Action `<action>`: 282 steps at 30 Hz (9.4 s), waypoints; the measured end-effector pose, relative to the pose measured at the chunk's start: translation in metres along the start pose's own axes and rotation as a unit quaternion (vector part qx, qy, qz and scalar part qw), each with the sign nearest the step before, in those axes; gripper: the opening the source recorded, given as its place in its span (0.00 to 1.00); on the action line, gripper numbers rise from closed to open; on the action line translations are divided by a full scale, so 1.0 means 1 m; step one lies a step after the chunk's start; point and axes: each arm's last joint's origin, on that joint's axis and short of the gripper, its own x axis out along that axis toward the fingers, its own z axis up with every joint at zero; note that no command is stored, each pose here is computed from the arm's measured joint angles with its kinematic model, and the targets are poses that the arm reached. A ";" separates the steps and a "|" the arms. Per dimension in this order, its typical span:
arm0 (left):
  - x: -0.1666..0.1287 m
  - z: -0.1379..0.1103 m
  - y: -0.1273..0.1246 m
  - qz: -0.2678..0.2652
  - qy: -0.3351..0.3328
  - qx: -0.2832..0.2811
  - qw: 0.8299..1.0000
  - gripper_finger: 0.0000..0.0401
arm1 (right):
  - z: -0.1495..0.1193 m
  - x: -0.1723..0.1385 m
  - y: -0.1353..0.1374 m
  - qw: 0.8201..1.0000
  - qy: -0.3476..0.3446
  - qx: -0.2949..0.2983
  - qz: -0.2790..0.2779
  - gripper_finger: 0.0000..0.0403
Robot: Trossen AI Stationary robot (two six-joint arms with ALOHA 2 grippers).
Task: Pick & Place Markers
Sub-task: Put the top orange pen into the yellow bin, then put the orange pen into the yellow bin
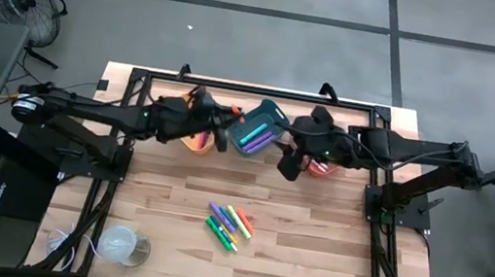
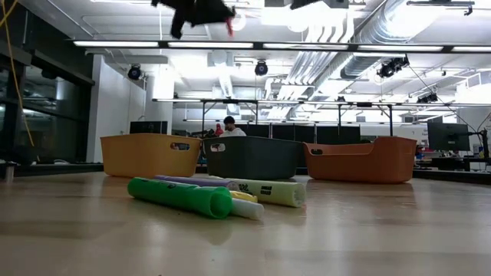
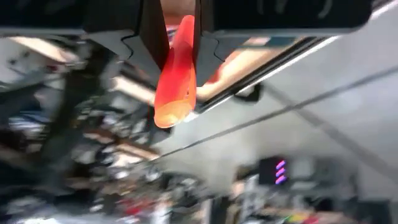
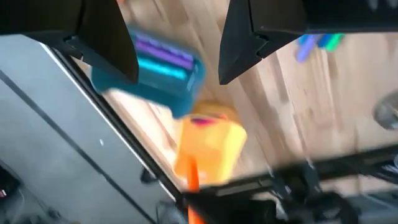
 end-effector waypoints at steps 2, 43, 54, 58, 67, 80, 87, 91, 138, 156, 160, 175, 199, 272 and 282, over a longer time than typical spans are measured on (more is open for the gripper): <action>0.000 -0.002 0.012 0.035 0.029 -0.019 0.999 0.10 | -0.005 -0.001 -0.003 1.000 0.021 0.005 -0.015 0.52; 0.030 -0.112 0.118 0.223 0.503 -0.028 0.835 0.10 | -0.018 -0.003 -0.010 0.994 0.073 0.005 -0.075 0.52; 0.030 -0.115 0.119 0.214 0.518 -0.024 0.828 0.26 | -0.018 -0.003 -0.010 0.995 0.072 0.006 -0.075 0.52; 0.029 -0.116 0.118 0.200 0.525 -0.016 0.827 0.26 | -0.018 -0.003 -0.010 0.995 0.072 0.006 -0.075 0.52; 0.027 -0.105 0.113 0.155 0.527 -0.032 0.835 0.27 | -0.018 -0.003 -0.010 0.995 0.071 0.021 -0.073 0.52; 0.004 -0.026 0.080 0.029 0.417 0.023 0.908 0.27 | -0.017 0.005 -0.004 0.994 0.075 0.066 -0.053 0.52; -0.027 -0.011 0.046 -0.059 0.377 0.093 0.920 0.27 | -0.012 0.024 0.011 0.995 0.062 0.082 0.006 0.52; -0.042 -0.011 0.027 -0.084 0.357 0.122 0.922 0.27 | -0.003 0.037 0.021 0.995 0.024 0.090 0.048 0.52; -0.171 -0.040 0.064 -0.213 0.151 0.020 0.965 0.27 | -0.048 0.161 0.135 0.930 0.346 0.115 0.051 0.52; -0.171 -0.040 0.064 -0.213 0.152 0.023 0.965 0.27 | -0.141 0.195 0.147 0.870 0.464 0.165 0.035 0.52; -0.171 -0.040 0.064 -0.213 0.152 0.023 0.965 0.27 | -0.149 0.197 0.152 0.873 0.454 0.174 0.043 0.52; -0.171 -0.041 0.064 -0.211 0.155 0.025 0.965 0.27 | -0.178 0.198 0.150 0.891 0.426 0.158 0.003 0.52; -0.171 -0.043 0.065 -0.207 0.164 0.027 0.964 0.27 | -0.196 0.183 0.160 0.922 0.387 -0.010 -0.024 0.16; -0.099 -0.013 -0.010 -0.222 -0.136 0.005 0.965 0.55 | 0.031 0.052 0.081 0.972 -0.194 -0.013 0.133 0.05; -0.073 -0.012 -0.007 -0.233 -0.138 -0.029 0.962 0.55 | 0.032 0.060 0.070 0.975 -0.177 -0.020 0.134 0.05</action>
